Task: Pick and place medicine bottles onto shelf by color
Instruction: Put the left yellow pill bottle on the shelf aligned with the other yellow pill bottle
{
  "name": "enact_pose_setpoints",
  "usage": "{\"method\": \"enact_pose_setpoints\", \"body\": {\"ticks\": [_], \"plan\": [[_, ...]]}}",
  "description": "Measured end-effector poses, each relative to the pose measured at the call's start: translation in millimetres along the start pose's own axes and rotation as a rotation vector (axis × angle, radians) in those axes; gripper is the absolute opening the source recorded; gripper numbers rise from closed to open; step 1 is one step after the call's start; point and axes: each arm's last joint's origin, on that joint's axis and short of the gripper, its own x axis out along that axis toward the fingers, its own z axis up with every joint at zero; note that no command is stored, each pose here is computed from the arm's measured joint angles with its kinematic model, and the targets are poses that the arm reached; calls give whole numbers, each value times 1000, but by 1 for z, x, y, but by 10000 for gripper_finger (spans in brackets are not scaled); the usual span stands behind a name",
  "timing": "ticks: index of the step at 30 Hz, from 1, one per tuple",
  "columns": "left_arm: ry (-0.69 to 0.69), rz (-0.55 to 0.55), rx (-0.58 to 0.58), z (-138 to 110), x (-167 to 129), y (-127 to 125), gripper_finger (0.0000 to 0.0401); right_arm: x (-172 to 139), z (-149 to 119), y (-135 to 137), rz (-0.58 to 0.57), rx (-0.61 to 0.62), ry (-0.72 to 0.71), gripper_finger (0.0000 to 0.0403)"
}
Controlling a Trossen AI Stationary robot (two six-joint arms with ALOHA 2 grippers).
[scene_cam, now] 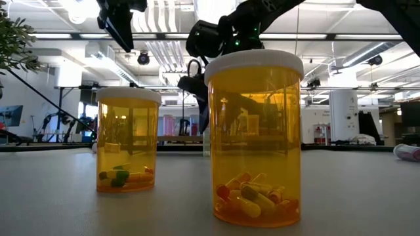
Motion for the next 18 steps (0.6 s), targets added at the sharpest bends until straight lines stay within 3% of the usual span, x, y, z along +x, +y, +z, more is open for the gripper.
{"method": "enact_pose_setpoints", "body": {"ticks": [6, 18], "plan": [[0, 0, 0, 0, 0, 0, 176, 0, 0, 0, 2, -7, -3, 131], [0, 0, 0, 0, 0, 0, 176, -17, 4, -1, 17, -7, -24, 127]]}}
